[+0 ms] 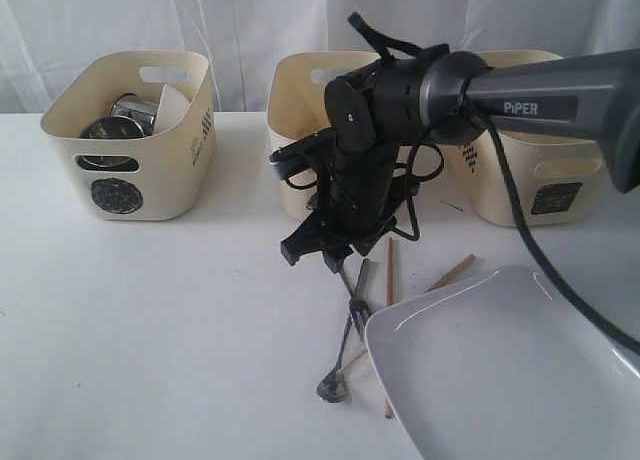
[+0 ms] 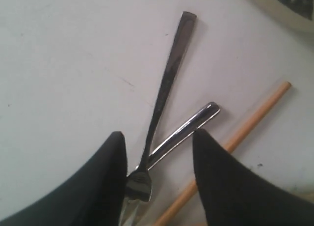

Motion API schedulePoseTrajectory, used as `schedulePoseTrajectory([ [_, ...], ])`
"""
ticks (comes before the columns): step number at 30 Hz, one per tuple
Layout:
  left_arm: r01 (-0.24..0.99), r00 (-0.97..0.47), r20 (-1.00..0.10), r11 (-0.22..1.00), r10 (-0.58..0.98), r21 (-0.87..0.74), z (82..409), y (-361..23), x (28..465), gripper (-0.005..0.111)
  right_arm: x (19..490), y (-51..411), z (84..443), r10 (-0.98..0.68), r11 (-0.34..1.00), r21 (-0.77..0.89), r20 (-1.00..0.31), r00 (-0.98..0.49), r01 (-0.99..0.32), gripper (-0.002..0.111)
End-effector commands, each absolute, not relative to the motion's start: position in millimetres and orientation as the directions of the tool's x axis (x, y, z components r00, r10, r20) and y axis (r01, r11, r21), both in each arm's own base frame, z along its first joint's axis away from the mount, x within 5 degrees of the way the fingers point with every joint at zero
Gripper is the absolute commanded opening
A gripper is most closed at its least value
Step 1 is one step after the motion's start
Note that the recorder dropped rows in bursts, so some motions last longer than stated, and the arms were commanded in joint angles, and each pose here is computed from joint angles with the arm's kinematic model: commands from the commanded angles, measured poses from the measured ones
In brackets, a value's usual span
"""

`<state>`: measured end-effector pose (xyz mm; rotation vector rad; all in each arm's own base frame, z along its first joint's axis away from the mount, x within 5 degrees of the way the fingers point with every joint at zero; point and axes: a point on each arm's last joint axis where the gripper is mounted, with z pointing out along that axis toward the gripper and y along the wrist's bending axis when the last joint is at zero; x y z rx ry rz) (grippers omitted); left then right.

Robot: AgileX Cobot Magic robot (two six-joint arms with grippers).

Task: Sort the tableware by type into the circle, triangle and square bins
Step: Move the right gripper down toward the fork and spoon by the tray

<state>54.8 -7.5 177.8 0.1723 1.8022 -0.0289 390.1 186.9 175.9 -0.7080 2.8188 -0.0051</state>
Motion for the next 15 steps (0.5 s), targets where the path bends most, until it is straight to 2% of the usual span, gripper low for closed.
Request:
schedulePoseTrajectory([
  [1, 0.128, -0.221, -0.972, 0.990, 0.085, 0.058, 177.7, -7.5, 54.7, 0.052, 393.0, 186.8, 170.0, -0.464, 0.885, -0.071, -0.221, -0.858, -0.460, 0.042],
  [15, 0.128, -0.221, -0.972, 0.990, 0.085, 0.058, 177.7, -7.5, 54.7, 0.052, 397.5, 190.6, 151.5, -0.456, 0.888, -0.054, -0.224, -0.861, -0.456, 0.042],
])
